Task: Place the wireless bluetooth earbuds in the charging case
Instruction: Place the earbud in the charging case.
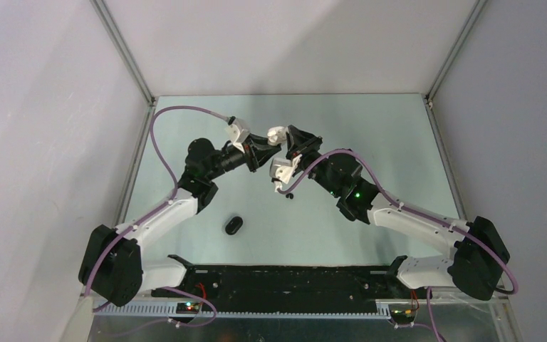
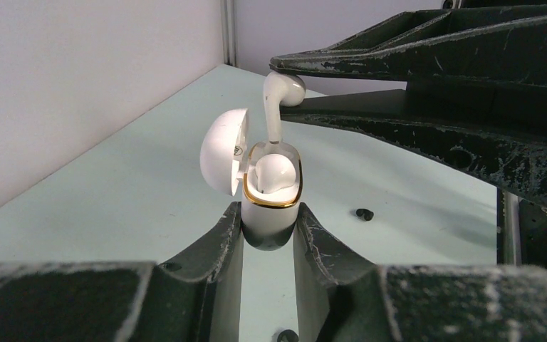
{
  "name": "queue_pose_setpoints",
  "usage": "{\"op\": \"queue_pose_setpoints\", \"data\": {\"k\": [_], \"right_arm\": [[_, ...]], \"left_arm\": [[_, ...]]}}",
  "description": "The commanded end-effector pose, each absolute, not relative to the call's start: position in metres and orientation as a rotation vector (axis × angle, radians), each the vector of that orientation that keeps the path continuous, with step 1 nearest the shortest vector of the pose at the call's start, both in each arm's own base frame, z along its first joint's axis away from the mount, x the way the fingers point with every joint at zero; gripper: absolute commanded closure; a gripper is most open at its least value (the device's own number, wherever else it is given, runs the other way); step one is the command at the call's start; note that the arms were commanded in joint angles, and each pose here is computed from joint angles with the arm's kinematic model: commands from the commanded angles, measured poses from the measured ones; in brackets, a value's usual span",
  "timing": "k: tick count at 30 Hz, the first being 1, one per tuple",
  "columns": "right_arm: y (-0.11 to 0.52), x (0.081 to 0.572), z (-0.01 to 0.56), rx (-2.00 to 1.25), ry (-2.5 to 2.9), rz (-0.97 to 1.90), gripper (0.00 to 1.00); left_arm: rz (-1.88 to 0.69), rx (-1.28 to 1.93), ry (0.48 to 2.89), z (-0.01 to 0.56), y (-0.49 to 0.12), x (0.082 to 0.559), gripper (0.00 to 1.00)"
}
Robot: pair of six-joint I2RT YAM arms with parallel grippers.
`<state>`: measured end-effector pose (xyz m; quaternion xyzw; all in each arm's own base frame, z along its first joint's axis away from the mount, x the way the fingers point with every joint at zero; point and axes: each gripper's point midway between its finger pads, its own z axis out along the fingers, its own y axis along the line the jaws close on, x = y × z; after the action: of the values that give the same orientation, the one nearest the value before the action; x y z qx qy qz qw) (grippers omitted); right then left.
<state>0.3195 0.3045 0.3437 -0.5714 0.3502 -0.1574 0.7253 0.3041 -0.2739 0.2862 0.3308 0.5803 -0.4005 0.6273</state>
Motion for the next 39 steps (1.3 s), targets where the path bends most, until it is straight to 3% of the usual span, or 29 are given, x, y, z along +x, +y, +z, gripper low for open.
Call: {"op": "queue_pose_setpoints", "data": {"k": [1,33,39], "right_arm": [[0.303,0.321,0.372,-1.204,0.724,-0.386,1.00],[0.322,0.310,0.374,-1.310,0.503,-0.454,1.00],[0.324,0.307,0.373,-1.334,0.479,-0.455,0.92]], "left_arm": [[-0.891,0.782,1.222,0.310,-0.274,0.298,1.00],[-0.868,0.606,1.195,0.330,-0.262,0.311,1.00],[-0.865,0.613,1.195,0.328,-0.262,0.311,1.00]]}}
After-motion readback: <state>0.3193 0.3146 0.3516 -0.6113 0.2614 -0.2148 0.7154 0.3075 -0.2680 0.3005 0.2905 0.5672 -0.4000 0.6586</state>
